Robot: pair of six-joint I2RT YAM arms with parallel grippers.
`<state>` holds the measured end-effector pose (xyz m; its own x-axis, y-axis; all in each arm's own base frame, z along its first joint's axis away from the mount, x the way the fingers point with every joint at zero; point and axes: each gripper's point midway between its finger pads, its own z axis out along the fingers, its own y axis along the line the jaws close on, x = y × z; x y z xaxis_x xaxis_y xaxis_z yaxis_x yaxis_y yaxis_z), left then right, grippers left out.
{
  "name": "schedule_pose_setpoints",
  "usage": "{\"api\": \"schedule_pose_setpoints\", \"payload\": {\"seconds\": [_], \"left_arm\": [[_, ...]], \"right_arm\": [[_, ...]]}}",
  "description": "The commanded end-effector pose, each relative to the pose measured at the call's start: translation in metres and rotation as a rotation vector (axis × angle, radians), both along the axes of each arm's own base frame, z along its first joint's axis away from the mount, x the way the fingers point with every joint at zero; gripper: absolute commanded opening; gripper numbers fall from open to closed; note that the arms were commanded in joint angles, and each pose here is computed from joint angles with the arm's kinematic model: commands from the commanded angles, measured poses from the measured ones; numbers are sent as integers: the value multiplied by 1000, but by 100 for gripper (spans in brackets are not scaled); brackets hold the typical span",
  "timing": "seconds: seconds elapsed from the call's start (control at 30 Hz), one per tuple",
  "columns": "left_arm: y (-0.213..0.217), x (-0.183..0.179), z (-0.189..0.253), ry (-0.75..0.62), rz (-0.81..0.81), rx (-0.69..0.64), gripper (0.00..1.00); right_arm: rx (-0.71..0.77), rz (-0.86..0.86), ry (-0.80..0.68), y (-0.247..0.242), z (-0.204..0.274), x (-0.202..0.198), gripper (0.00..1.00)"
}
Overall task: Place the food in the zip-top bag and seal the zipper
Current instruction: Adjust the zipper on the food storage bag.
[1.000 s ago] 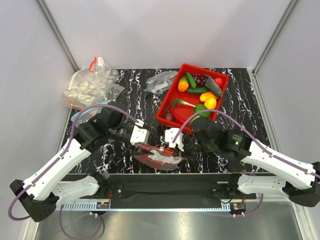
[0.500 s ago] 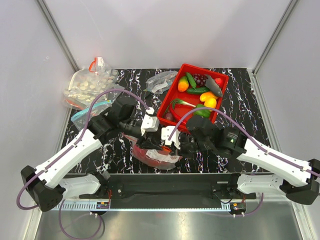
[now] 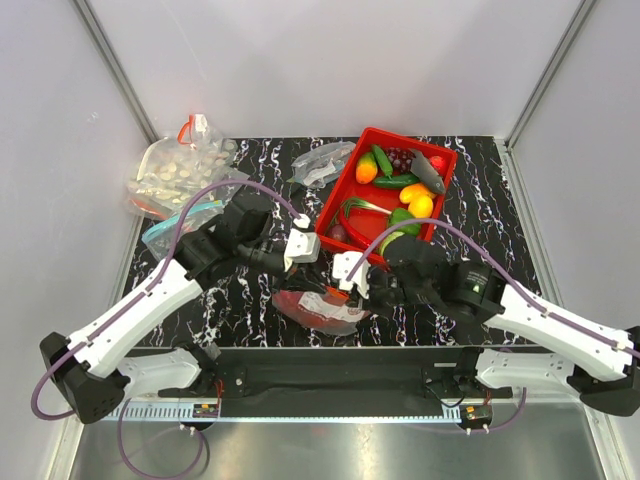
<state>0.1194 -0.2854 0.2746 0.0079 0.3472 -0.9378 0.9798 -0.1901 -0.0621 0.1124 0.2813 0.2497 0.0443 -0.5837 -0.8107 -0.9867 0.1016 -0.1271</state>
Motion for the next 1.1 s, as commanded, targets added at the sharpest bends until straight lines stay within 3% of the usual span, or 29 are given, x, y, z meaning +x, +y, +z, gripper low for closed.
{"api": "schedule_pose_setpoints", "payload": {"seconds": [0.0,0.27,0.3,0.4,0.6,0.77,1.07], "left_arm": [[5,15,12,-84,82,5,0],[9,19,16,-89,103,-9,2],[8,18,16,-85,95,-14,18],[7,13,23,-79,71,-43,43],[5,12,40,-63,80,-99,51],[11,15,30,-65,108,-53,70],[22,20,18,-118,169,-19,69]], "right_arm": [[68,-59,-40,-10,17,3,0],[61,-134,-28,-21,8,7,0],[61,-134,-28,-20,8,8,0],[57,-114,-28,-14,10,8,0],[42,-60,-12,0,11,6,0],[29,-44,-29,2,16,8,0],[41,-94,-84,-12,17,14,0]]}}
